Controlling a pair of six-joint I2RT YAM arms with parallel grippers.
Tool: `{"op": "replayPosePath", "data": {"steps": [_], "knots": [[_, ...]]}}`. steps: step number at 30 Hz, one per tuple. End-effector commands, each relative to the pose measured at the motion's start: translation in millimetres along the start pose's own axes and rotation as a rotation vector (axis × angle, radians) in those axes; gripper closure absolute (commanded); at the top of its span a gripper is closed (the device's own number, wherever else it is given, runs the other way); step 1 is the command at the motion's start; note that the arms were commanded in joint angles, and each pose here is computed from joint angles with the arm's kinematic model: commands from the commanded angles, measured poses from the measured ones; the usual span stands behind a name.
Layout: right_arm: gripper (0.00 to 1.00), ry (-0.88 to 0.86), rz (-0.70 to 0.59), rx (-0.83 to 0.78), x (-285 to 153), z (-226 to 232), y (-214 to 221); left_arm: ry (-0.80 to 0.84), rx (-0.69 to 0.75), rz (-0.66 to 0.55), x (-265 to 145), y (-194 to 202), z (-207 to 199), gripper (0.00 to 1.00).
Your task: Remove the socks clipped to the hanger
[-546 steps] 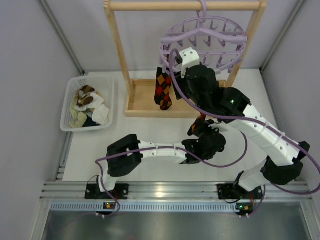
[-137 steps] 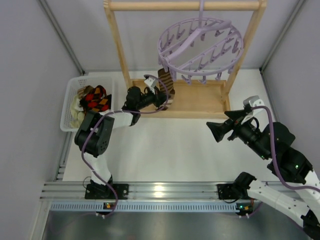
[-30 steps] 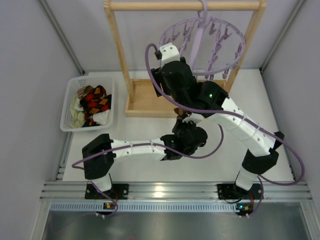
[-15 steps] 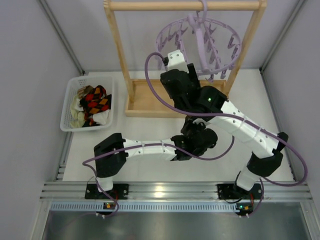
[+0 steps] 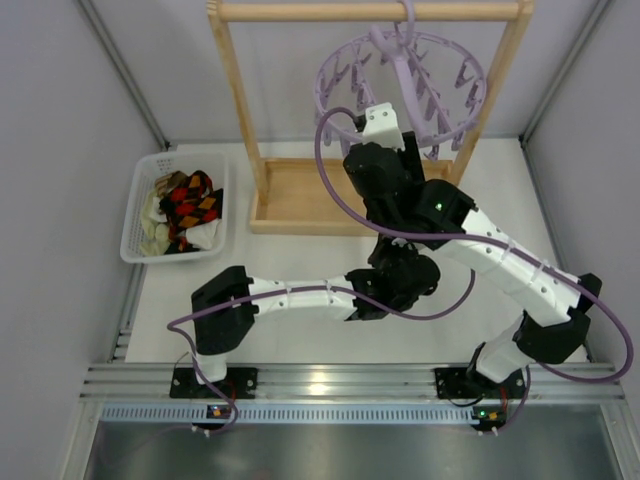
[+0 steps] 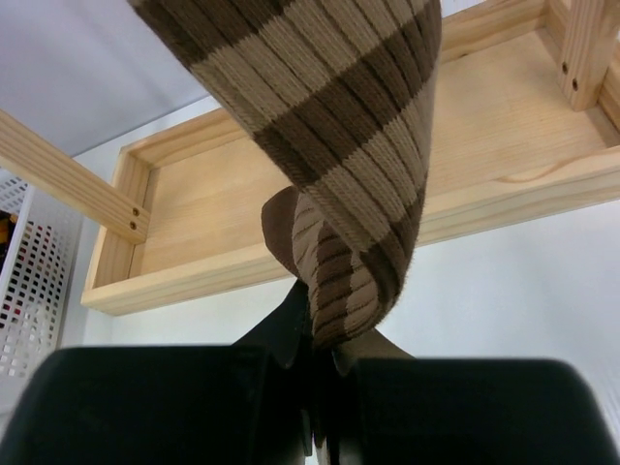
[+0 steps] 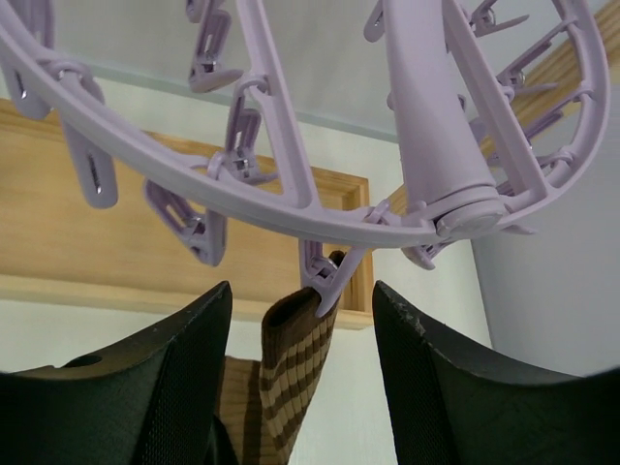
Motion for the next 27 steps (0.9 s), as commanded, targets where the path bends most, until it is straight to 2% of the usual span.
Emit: {"op": "replayPosePath", "data": {"steps": [1, 16, 27], "knots": [[0.43, 0.095, -0.036, 0.04, 13, -3, -4, 0.01, -0.036, -0.022, -5, -14, -8, 1.0], [0.41, 0.232, -0.082, 0.057, 41, -8, 10, 0.04, -0.043, -0.035, -15, -18, -10, 1.0], [0.49, 0.262, -0.125, 0.076, 52, 2, 7, 0.063, -0.038, -0.034, -16, -15, -17, 1.0]]}}
Point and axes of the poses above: each gripper's point midway between its finger pads, its own x axis out along the fingers, its own z axis along the line the jaws close on, y = z × x, the point moved 8 cm from there along -x, back along the fingers, and after that the axes turned 7 degrees about x, right-handed, at the moved point
